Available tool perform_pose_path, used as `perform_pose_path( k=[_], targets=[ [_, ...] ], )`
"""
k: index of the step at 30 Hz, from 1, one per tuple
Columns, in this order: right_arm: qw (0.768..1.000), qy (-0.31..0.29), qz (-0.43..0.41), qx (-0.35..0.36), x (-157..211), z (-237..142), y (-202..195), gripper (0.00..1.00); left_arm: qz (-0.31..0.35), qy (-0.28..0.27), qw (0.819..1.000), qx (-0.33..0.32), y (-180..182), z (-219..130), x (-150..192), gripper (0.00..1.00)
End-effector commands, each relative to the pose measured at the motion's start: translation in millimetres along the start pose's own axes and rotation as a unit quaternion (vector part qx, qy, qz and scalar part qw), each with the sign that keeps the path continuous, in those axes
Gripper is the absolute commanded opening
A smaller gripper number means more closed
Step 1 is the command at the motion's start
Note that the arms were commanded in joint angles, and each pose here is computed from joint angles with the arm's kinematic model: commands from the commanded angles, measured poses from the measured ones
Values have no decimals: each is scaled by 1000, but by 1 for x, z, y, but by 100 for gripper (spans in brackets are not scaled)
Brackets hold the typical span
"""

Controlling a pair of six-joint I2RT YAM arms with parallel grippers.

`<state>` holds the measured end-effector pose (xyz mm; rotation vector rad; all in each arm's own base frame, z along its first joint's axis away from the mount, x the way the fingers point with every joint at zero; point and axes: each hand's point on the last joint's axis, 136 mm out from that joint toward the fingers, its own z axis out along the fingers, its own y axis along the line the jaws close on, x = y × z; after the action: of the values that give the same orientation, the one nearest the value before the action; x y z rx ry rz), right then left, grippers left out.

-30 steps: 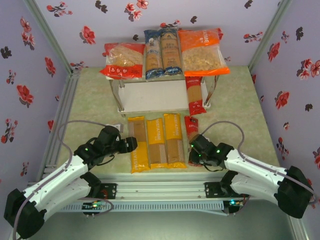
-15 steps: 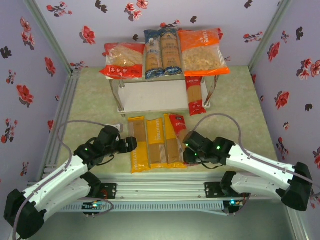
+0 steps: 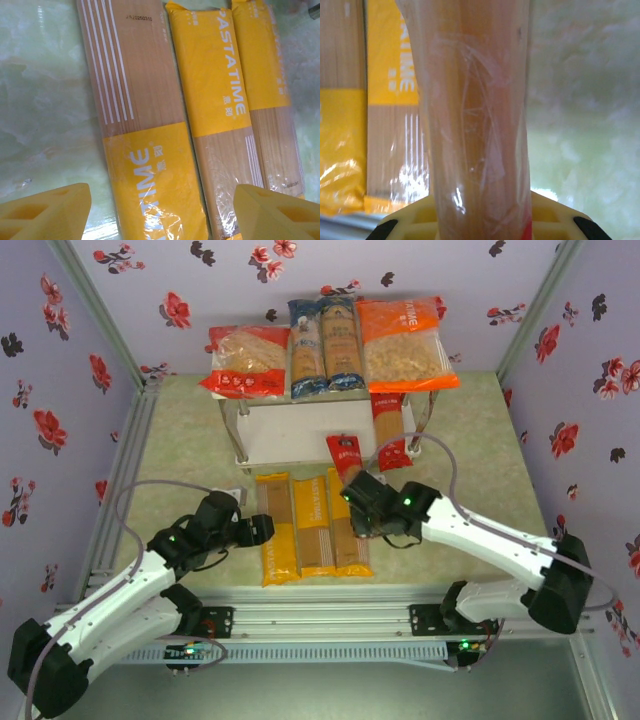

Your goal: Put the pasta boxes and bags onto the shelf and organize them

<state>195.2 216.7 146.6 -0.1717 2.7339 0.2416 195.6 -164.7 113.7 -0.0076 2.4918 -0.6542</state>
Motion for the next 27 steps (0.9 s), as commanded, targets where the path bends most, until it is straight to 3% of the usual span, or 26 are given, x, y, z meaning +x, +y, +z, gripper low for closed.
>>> perform_pose_path(
  k=[1, 12, 27],
  targets=[
    [996, -90, -17, 26, -60, -11, -2, 0, 11, -13, 1000, 6, -5, -10, -10, 76],
    [992, -107, -15, 63, -131, 21, -15, 0, 8, -15, 1000, 4, -1, -14, -6, 76],
    [986, -130, 30, 100, -183, 75, -26, 0, 4, -9, 1000, -11, 9, -16, 1, 76]
  ],
)
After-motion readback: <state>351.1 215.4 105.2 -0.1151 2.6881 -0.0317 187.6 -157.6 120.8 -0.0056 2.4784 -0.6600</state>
